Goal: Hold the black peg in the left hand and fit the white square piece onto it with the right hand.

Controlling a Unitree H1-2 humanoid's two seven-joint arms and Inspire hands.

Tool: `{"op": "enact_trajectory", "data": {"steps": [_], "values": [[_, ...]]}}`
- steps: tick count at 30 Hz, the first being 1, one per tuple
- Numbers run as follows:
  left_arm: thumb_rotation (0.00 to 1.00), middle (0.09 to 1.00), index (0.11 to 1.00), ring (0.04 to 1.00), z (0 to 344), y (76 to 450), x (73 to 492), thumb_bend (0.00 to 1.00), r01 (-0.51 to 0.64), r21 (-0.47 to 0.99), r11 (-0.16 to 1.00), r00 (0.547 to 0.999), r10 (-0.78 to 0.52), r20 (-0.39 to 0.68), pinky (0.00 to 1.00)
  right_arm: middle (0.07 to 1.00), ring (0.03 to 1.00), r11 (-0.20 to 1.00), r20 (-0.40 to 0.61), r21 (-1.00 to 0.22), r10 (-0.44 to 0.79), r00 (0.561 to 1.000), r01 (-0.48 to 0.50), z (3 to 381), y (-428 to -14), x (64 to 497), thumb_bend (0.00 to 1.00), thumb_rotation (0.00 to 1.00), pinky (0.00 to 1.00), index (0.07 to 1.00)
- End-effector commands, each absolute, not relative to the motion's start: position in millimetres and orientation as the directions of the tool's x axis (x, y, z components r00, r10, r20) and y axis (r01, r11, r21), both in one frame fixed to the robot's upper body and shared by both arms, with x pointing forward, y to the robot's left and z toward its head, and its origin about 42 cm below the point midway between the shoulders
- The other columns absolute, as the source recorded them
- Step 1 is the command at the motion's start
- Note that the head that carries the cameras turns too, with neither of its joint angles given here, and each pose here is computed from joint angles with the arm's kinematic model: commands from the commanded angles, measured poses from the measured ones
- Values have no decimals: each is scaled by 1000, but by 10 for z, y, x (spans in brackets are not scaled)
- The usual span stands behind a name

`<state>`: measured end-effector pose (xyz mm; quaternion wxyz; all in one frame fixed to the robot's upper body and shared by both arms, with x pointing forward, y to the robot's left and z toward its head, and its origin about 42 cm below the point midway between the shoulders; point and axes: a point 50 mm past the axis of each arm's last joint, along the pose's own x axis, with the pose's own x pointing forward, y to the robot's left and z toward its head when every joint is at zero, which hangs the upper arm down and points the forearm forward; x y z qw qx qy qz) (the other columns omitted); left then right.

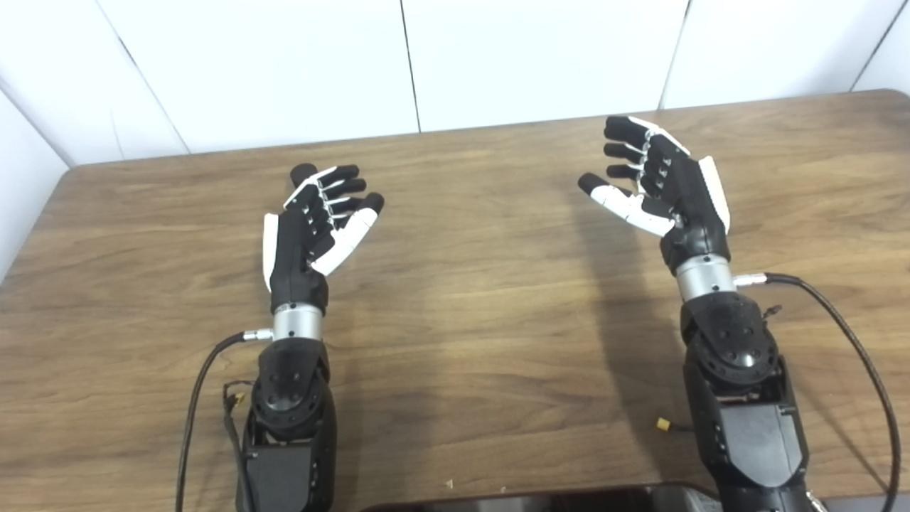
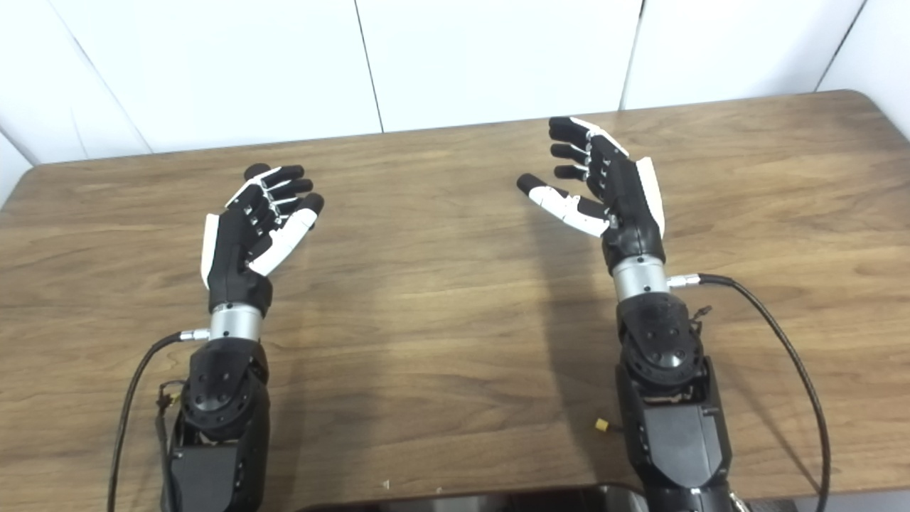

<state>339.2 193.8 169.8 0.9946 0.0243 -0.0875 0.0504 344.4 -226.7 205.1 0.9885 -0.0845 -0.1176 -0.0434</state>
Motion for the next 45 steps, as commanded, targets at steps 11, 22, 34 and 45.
{"op": "enact_trajectory", "data": {"steps": [11,22,34,45], "values": [[286,672,663,595,1875,1689,3443,680,-100,20,995,962,92,256,521,792,785,985,346,-141,-43,937,98,2228,-2430,3498,660,153,740,758],[280,673,666,587,1877,1681,3466,692,-100,10,995,962,94,257,518,802,775,982,352,-161,-37,935,99,2260,-2459,3516,650,158,711,763],[233,696,674,633,1991,1861,3531,662,-116,102,988,964,87,251,520,803,778,983,349,-157,-36,936,96,2274,-2463,3515,640,121,733,758],[230,749,684,743,2063,2125,3640,686,-126,289,949,976,67,207,634,808,773,984,346,-149,-43,937,100,2269,-2494,3529,632,94,721,748]]}}
